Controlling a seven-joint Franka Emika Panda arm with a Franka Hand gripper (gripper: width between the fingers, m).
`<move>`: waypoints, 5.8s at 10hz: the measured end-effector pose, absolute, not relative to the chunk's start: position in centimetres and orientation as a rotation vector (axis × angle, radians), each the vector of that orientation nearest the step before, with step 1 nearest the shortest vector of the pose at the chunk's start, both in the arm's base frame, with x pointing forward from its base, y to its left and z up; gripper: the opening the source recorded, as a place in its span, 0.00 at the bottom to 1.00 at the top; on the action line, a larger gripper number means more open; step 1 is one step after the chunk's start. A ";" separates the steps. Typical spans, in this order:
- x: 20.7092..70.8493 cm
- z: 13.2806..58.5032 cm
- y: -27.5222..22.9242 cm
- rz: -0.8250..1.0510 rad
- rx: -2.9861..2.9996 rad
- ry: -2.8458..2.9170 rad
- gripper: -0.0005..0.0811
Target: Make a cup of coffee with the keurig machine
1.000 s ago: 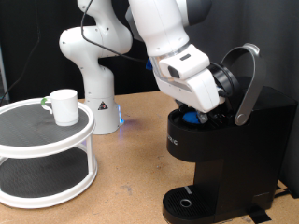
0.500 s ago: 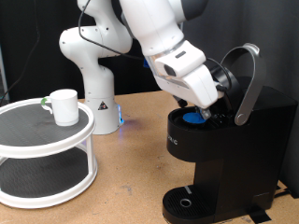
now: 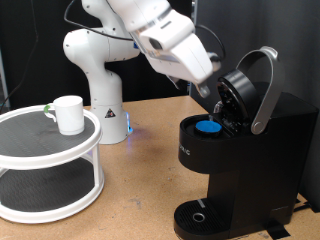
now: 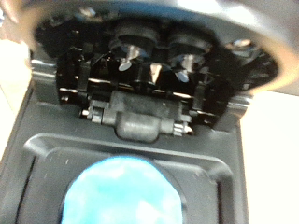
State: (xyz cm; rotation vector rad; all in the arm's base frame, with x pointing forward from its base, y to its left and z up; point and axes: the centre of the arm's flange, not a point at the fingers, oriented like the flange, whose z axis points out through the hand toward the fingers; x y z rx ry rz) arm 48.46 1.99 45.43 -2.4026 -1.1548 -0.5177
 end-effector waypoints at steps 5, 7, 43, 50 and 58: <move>48.2 46.2 1.5 -0.563 -2.323 -1.137 0.99; 48.4 47.7 1.3 -0.609 -2.288 -1.071 0.99; 49.6 53.1 16.7 -0.538 -2.181 -1.057 0.44; 50.2 51.4 17.9 -0.556 -2.215 -1.045 0.01; 50.3 52.1 15.8 -0.512 -2.227 -1.075 0.01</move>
